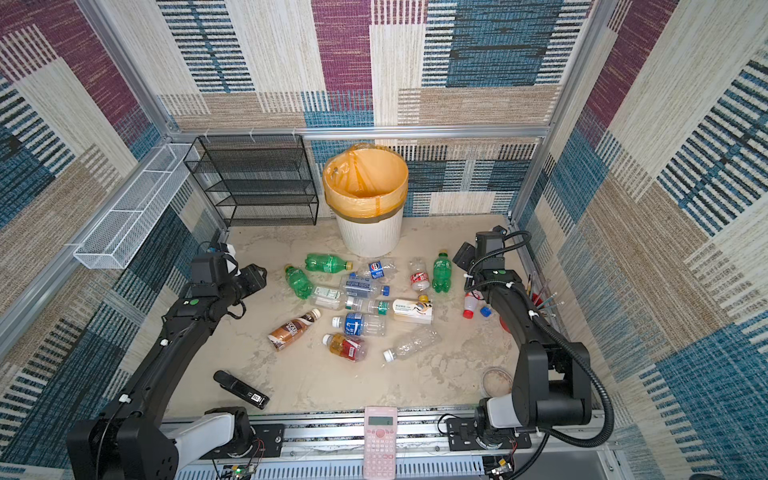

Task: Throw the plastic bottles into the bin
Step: 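Reach the right gripper to the clear bottle with red label and grasp it, then drop the clear bottle into the bin while the left arm moves forward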

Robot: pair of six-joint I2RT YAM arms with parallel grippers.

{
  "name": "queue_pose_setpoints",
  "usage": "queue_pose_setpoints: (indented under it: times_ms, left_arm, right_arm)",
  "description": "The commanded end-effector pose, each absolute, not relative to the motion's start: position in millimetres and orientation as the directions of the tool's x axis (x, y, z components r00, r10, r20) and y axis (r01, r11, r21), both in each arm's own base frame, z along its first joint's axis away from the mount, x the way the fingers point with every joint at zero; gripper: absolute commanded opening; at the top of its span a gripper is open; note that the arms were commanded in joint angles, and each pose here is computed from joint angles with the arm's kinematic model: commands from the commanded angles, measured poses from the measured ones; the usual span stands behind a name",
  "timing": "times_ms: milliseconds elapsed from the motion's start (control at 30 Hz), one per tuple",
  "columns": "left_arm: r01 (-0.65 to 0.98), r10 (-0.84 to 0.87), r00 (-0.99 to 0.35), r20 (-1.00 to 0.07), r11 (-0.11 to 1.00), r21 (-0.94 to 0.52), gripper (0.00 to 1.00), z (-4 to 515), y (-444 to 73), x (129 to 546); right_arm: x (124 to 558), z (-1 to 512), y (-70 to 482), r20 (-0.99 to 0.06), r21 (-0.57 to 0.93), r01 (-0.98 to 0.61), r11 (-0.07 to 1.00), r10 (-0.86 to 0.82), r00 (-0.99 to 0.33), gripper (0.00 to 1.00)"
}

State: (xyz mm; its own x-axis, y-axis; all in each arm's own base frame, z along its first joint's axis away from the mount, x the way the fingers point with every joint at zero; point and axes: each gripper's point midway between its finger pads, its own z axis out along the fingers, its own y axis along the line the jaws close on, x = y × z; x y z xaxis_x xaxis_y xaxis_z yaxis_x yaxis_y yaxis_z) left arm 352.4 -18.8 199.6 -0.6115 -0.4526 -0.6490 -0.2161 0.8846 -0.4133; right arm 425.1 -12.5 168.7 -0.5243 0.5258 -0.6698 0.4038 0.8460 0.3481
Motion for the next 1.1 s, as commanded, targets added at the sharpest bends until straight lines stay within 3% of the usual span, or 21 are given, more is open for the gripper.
queue_pose_setpoints:
  times_ms: [0,233,600,700,867,1067]
  left_arm:
    - [-0.262,-0.452,-0.724,-0.520,0.879,-0.399,0.54,176,-28,319]
    - [-0.244,-0.428,-0.764,-0.482,0.884,-0.398,0.55,174,-36,304]
    - [-0.230,-0.419,-0.759,-0.499,0.889,-0.397,0.56,186,-37,298]
    - [-0.227,-0.419,-0.762,-0.494,0.887,-0.402,0.56,187,-39,299]
    - [-0.218,-0.410,-0.764,-0.498,0.891,-0.398,0.56,190,-40,299]
    - [-0.199,-0.408,-0.758,-0.509,0.888,-0.415,0.56,198,-43,302]
  right_arm:
    - [416,132,-23,-0.586,0.227,0.499,0.836,0.527,-0.616,0.78]
    - [442,88,-37,-0.513,0.055,0.519,0.853,0.470,-0.718,0.84]
    - [447,42,-43,-0.416,0.017,0.493,0.870,0.454,-0.788,0.83]
    - [446,36,-39,-0.396,0.037,0.476,0.879,0.450,-0.800,0.75]
    - [446,60,-32,-0.453,0.099,0.446,0.889,0.440,-0.776,0.49]
    - [441,133,-23,-0.609,0.233,0.382,0.894,0.440,-0.660,0.41]
